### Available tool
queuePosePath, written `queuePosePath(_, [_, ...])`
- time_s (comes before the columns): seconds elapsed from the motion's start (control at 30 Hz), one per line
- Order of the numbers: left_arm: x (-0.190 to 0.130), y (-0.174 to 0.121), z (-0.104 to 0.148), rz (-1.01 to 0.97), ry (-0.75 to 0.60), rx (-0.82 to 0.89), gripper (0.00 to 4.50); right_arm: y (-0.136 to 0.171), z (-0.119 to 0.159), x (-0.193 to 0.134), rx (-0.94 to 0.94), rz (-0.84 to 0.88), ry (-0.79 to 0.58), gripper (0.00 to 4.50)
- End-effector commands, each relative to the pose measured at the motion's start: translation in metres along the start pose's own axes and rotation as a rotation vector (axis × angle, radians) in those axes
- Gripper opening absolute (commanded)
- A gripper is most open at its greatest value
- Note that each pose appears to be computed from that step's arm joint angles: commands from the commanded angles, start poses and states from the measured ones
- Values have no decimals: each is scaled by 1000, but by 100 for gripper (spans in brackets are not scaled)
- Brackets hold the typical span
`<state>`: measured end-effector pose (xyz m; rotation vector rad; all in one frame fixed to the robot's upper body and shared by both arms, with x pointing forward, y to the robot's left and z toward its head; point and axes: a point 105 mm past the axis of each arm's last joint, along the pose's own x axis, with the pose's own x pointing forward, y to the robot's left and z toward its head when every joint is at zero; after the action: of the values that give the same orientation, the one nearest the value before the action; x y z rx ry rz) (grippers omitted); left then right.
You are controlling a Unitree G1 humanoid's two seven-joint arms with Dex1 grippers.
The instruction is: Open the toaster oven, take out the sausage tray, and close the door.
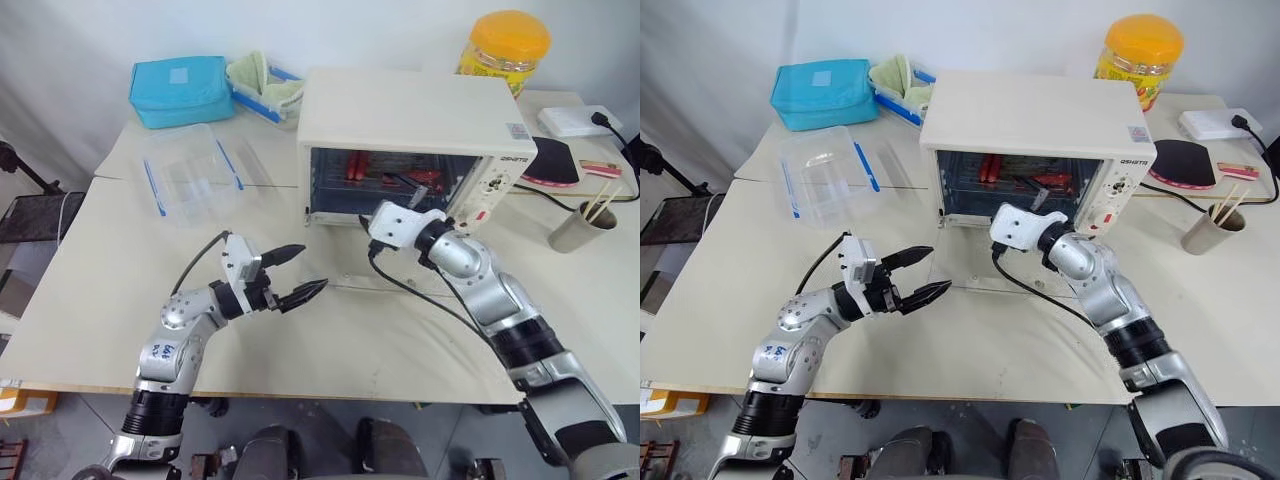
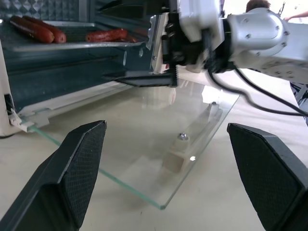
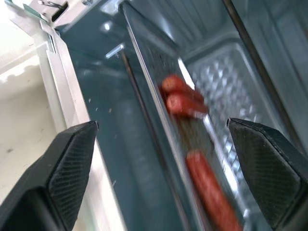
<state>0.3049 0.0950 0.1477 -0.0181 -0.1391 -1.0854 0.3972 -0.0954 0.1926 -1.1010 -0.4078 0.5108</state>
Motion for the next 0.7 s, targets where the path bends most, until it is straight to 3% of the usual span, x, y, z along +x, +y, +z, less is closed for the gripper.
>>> queuePosePath(0.03, [0, -3, 10, -1, -33, 26, 431, -7, 9, 4, -113, -39, -57, 353])
queuePosePath(0.23, [0, -2, 11, -5, -34, 20, 431, -2, -1, 10, -169, -13, -30, 149])
queuePosePath(0.7, [4, -3, 11, -24, -35, 11, 431, -4, -16, 30, -209, -27, 68, 149])
